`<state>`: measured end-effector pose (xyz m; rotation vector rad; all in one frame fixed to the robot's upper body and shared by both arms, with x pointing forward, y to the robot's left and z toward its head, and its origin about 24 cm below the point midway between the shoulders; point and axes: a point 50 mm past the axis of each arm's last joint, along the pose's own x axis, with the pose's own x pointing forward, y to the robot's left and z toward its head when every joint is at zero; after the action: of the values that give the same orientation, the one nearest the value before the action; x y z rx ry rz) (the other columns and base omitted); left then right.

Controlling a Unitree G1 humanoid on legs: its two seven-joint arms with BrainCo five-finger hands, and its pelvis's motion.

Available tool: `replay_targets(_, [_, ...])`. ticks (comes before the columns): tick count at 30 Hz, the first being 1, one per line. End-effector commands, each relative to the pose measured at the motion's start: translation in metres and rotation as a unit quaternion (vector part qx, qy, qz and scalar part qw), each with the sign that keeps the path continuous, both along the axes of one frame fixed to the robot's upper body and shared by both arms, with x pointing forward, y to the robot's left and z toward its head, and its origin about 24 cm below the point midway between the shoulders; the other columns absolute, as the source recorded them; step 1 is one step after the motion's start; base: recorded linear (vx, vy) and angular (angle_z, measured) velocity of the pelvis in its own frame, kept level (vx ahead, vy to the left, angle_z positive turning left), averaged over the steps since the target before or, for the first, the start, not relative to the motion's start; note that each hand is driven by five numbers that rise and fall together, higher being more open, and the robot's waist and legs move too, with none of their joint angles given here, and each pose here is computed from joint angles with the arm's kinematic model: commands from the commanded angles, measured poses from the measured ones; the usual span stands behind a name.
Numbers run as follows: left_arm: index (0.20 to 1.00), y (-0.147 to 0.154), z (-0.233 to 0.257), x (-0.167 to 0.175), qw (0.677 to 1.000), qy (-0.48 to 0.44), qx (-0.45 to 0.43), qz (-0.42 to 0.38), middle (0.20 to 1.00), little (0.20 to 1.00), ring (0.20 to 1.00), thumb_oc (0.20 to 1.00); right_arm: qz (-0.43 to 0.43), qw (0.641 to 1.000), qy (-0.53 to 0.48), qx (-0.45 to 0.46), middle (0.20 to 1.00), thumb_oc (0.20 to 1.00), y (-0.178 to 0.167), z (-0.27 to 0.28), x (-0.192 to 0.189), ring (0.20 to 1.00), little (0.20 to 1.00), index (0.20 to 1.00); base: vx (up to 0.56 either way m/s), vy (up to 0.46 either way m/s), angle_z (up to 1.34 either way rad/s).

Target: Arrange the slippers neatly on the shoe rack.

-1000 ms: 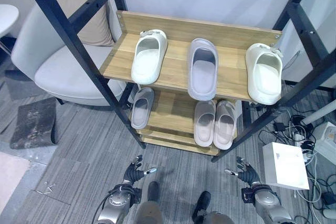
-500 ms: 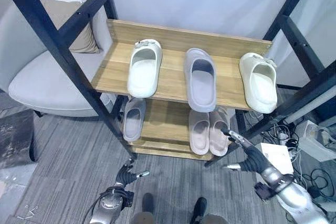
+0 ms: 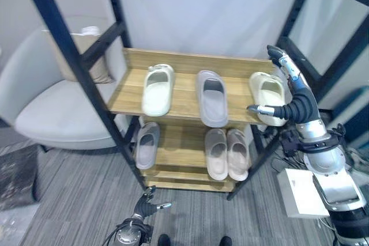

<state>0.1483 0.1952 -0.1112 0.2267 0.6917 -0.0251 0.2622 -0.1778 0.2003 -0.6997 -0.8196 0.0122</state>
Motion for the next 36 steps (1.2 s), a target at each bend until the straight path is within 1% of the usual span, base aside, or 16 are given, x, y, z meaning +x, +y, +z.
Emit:
replay_targets(1, [1.000,0.000,0.018,0.032,0.998,-0.065,0.011,-0.019,1.000,1.000,1.000,1.000,-0.118,0.990,-0.071,-0.029,1.000,1.000,-0.012,0.021,0.024,1.000,1.000,1.000,0.01,0.008,0.13])
replay_targets(3, [1.000,0.001,0.017,0.031,0.998,-0.060,0.014,-0.021,1.000,1.000,1.000,1.000,-0.145,0.986,-0.069,-0.043,1.000,1.000,-0.013,0.022,0.037,1.000,1.000,1.000,0.01,0.004,0.29])
replay_targets(5, [1.000,0.002,0.016,0.031,0.998,-0.060,0.016,-0.019,1.000,1.000,1.000,1.000,-0.152,0.986,-0.063,-0.037,1.000,1.000,-0.014,0.021,0.042,1.000,1.000,1.000,0.01,0.005,0.22])
replay_targets(8, [1.000,0.005,0.015,0.029,0.998,-0.055,0.021,-0.018,1.000,1.000,1.000,1.000,-0.195,0.977,-0.051,-0.064,1.000,1.000,-0.025,0.020,0.055,1.000,1.000,1.000,0.03,0.018,0.23])
replay_targets(13, [1.000,0.009,0.013,0.026,0.998,-0.048,0.024,-0.014,1.000,1.000,1.000,1.000,-0.206,0.977,-0.021,-0.056,1.000,1.000,-0.031,0.012,0.064,1.000,1.000,1.000,0.02,0.014,0.19])
replay_targets(16, [1.000,0.012,0.011,0.022,0.999,-0.041,0.030,-0.013,1.000,1.000,1.000,1.000,-0.210,0.975,0.010,-0.071,1.000,1.000,-0.031,0.003,0.073,1.000,1.000,1.000,0.03,0.029,0.11])
replay_targets(19, [1.000,0.012,0.011,0.022,0.999,-0.042,0.030,-0.013,1.000,1.000,1.000,1.000,-0.214,0.974,0.019,-0.069,1.000,1.000,-0.031,0.000,0.078,1.000,1.000,1.000,0.00,0.000,0.00])
replay_targets(20, [1.000,0.013,0.014,0.025,0.998,-0.050,0.029,-0.015,1.000,1.000,1.000,1.000,-0.230,0.969,0.035,-0.085,1.000,1.000,-0.035,-0.003,0.084,1.000,1.000,1.000,0.00,0.000,0.00])
replay_targets(23, [1.000,0.013,0.015,0.027,0.998,-0.055,0.030,-0.016,1.000,1.000,1.000,1.000,-0.239,0.965,0.042,-0.095,1.000,1.000,-0.036,-0.003,0.091,1.000,1.000,1.000,0.01,0.025,0.00])
replay_targets(24, [1.000,0.012,0.018,0.031,0.997,-0.064,0.030,-0.018,1.000,1.000,1.000,1.000,-0.258,0.959,0.056,-0.104,0.200,0.200,-0.041,-0.007,0.097,0.200,0.200,0.200,0.01,0.031,0.03])
replay_targets(26, [1.000,0.011,0.019,0.033,0.997,-0.066,0.030,-0.021,1.000,1.000,1.000,1.000,-0.274,0.955,0.068,-0.094,0.200,0.200,-0.045,-0.007,0.105,0.200,0.200,0.200,0.00,0.050,0.03])
replay_targets(30, [1.000,0.009,0.018,0.034,0.997,-0.066,0.031,-0.021,1.000,1.000,1.000,1.000,-0.279,0.955,0.066,-0.078,0.200,0.200,-0.046,-0.004,0.106,0.200,0.200,0.200,0.01,0.019,0.04])
replay_targets(32, [1.000,0.009,0.017,0.034,0.998,-0.061,0.031,-0.013,1.000,1.000,1.000,1.000,-0.275,0.959,0.034,-0.060,0.200,0.200,-0.044,0.008,0.101,0.200,0.200,0.200,0.00,0.020,0.06])
replay_targets(33, [1.000,0.009,0.017,0.034,0.998,-0.061,0.031,-0.013,1.000,1.000,1.000,1.000,-0.275,0.959,0.034,-0.060,0.200,0.200,-0.044,0.007,0.101,0.200,0.200,0.200,0.01,0.015,0.06])
replay_targets(36, [1.000,0.011,0.013,0.031,0.998,-0.049,0.031,0.022,1.000,1.000,1.000,1.000,-0.243,0.965,-0.082,0.055,0.200,0.200,-0.026,0.040,0.064,0.200,0.200,0.200,0.01,0.022,0.06])
